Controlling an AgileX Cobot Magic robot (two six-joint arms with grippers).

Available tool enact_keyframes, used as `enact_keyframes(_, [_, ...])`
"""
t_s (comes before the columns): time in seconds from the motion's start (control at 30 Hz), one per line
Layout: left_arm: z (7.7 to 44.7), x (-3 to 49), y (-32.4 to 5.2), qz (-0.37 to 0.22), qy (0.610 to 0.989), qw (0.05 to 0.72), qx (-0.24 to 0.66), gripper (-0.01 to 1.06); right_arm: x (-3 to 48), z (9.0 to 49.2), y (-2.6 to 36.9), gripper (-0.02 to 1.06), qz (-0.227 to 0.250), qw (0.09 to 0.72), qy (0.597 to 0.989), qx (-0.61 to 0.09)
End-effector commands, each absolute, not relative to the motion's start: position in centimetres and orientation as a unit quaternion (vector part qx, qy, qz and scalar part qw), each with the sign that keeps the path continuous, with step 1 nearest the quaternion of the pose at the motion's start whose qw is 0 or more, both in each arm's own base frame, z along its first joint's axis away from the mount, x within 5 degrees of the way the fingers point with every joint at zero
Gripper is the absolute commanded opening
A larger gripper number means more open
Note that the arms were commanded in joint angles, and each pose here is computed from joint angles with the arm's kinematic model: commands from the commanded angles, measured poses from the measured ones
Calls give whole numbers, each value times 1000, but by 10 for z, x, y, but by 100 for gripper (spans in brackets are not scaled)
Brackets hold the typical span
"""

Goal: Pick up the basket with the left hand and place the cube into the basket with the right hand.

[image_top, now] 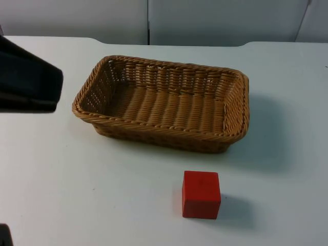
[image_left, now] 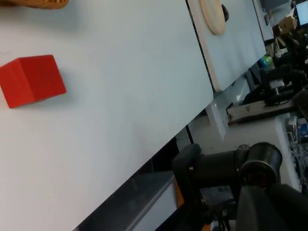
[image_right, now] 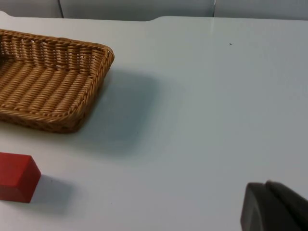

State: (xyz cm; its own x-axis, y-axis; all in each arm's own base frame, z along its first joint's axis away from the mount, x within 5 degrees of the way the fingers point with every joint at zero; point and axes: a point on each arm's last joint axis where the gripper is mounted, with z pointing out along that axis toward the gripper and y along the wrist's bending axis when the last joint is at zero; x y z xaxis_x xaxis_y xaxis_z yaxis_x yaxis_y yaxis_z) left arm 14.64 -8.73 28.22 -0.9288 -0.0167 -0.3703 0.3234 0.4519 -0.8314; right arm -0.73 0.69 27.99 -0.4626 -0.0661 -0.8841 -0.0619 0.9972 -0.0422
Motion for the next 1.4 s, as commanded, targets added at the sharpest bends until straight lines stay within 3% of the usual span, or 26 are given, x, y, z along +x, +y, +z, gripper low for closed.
enact_keyframes(0.0, [277, 152, -90, -523, 833, 153, 96, 9, -7, 281, 7, 0, -6, 523, 851, -37])
enact_keyframes(0.13, [269, 162, -90, -527, 832, 143, 96, 9, -7, 281, 7, 0, -6, 523, 851, -37])
enact_keyframes(0.33, [257, 184, -90, -516, 832, 189, 82, 9, -7, 281, 7, 0, -6, 523, 851, -37])
enact_keyframes(0.57, [233, 215, -76, -397, 871, 281, 62, 9, -7, 281, 7, 0, -6, 523, 851, -37])
enact_keyframes(0.8, [224, 232, -66, -323, 891, 313, 62, 9, -7, 281, 7, 0, -6, 523, 851, -37])
enact_keyframes(0.83, [225, 237, -66, -319, 894, 309, 62, 11, -7, 281, 7, 0, -6, 523, 851, -37])
enact_keyframes(0.9, [227, 250, -66, -313, 902, 292, 59, 26, -7, 281, 7, 0, -6, 523, 851, -37])
enact_keyframes(0.93, [227, 250, -66, -313, 902, 292, 59, 26, -7, 281, 7, 0, -6, 523, 851, -37])
enact_keyframes(1.0, [227, 263, -65, -308, 909, 277, 44, 46, -7, 281, 7, 0, -6, 523, 851, -37])
enact_keyframes(1.07, [224, 275, -65, -309, 914, 261, 22, 59, -7, 281, 7, 0, -6, 523, 851, -37])
enact_keyframes(1.37, [185, 315, -67, -316, 928, 194, -34, 60, -7, 281, 7, 0, -6, 523, 851, -37])
